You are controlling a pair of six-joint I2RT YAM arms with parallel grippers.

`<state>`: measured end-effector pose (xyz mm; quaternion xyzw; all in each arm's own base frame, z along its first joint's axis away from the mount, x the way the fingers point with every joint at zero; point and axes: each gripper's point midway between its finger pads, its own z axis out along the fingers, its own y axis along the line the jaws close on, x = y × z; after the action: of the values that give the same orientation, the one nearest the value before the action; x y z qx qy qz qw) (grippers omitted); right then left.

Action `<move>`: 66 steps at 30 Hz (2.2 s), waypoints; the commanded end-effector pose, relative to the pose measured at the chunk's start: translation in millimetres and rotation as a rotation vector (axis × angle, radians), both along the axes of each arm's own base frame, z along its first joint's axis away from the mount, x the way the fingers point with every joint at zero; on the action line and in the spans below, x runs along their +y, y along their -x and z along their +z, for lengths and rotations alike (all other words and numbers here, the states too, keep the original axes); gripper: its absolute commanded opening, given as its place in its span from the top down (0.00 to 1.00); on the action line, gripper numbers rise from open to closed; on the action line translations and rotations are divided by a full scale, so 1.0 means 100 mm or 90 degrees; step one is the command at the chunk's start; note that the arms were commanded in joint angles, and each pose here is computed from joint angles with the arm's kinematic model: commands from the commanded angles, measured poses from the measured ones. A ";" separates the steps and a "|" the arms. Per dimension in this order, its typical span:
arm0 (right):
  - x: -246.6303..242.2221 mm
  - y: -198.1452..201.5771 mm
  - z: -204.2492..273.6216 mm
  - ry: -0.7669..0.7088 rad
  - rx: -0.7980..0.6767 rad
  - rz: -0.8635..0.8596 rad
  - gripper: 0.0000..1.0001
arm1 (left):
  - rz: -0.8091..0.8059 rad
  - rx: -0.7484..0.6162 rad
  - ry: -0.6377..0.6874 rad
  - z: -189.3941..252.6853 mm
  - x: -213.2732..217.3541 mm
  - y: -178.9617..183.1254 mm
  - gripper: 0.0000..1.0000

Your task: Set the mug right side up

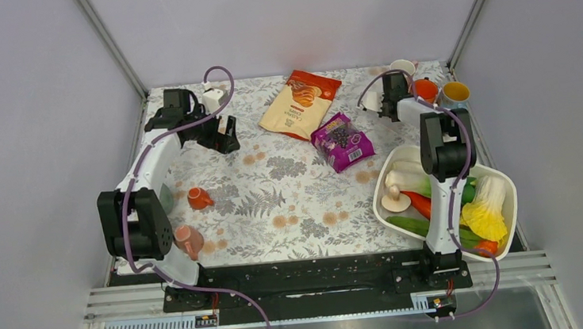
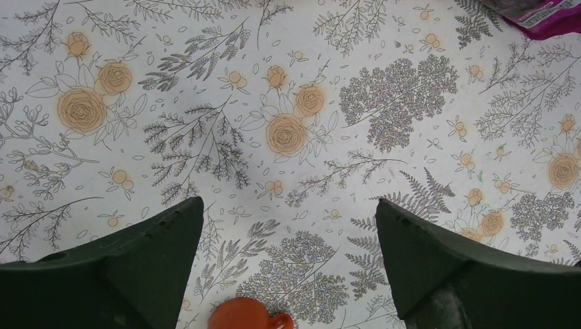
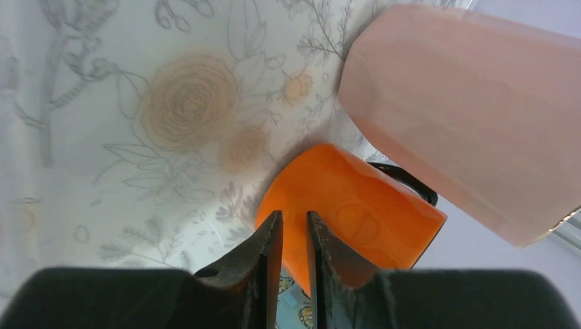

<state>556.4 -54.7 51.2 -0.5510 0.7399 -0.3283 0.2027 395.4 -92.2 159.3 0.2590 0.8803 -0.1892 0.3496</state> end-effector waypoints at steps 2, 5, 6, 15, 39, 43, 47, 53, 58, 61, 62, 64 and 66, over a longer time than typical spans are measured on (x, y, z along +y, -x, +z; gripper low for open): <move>-0.23 -0.16 0.15 0.090 0.003 0.038 0.72 | -0.004 -0.030 0.001 0.15 0.02 -0.14 0.01; -0.24 -0.18 0.11 0.093 0.005 0.047 0.72 | -0.003 -0.031 0.002 0.16 0.02 -0.15 0.01; -0.24 -0.20 0.11 0.093 0.004 0.049 0.72 | -0.003 -0.031 0.003 0.16 0.02 -0.16 0.01; -0.36 -0.39 0.10 0.099 -0.018 0.042 0.71 | -0.002 -0.028 0.002 0.16 0.02 -0.15 0.01; 0.60 -0.12 1.05 -0.035 -0.165 0.106 0.28 | -0.336 0.090 -0.225 0.06 0.27 0.81 0.02; 0.83 -0.03 1.45 -0.121 -0.218 0.097 0.02 | -0.454 0.123 -0.383 -0.36 0.46 1.10 0.09; 0.92 0.07 1.74 -0.180 -0.261 0.076 0.01 | -0.532 0.124 -0.479 -0.59 0.58 1.13 0.25; 1.13 0.28 1.87 -0.216 -0.270 0.106 0.00 | -0.530 0.149 -0.538 -0.80 0.73 0.96 0.37; 1.13 0.36 1.78 -0.205 -0.261 0.104 0.01 | -0.587 0.213 -0.506 -1.00 0.74 1.22 0.23; 1.14 0.39 1.72 -0.209 -0.252 0.107 0.01 | -0.591 0.238 -0.500 -1.14 0.75 1.30 0.23; 1.16 0.40 1.69 -0.213 -0.248 0.111 0.01 | -0.581 0.235 -0.507 -1.19 0.76 1.27 0.23; 1.17 0.42 1.66 -0.219 -0.243 0.114 0.01 | -0.567 0.226 -0.531 -1.27 0.82 1.21 0.26; 1.19 0.44 1.64 -0.222 -0.237 0.118 0.01 | -0.564 0.213 -0.563 -1.34 0.88 1.16 0.32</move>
<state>518.1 56.1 194.8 -0.5124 0.6901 -0.2839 0.4251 265.2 -16.0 35.7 0.6742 0.7367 -0.0208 -0.0474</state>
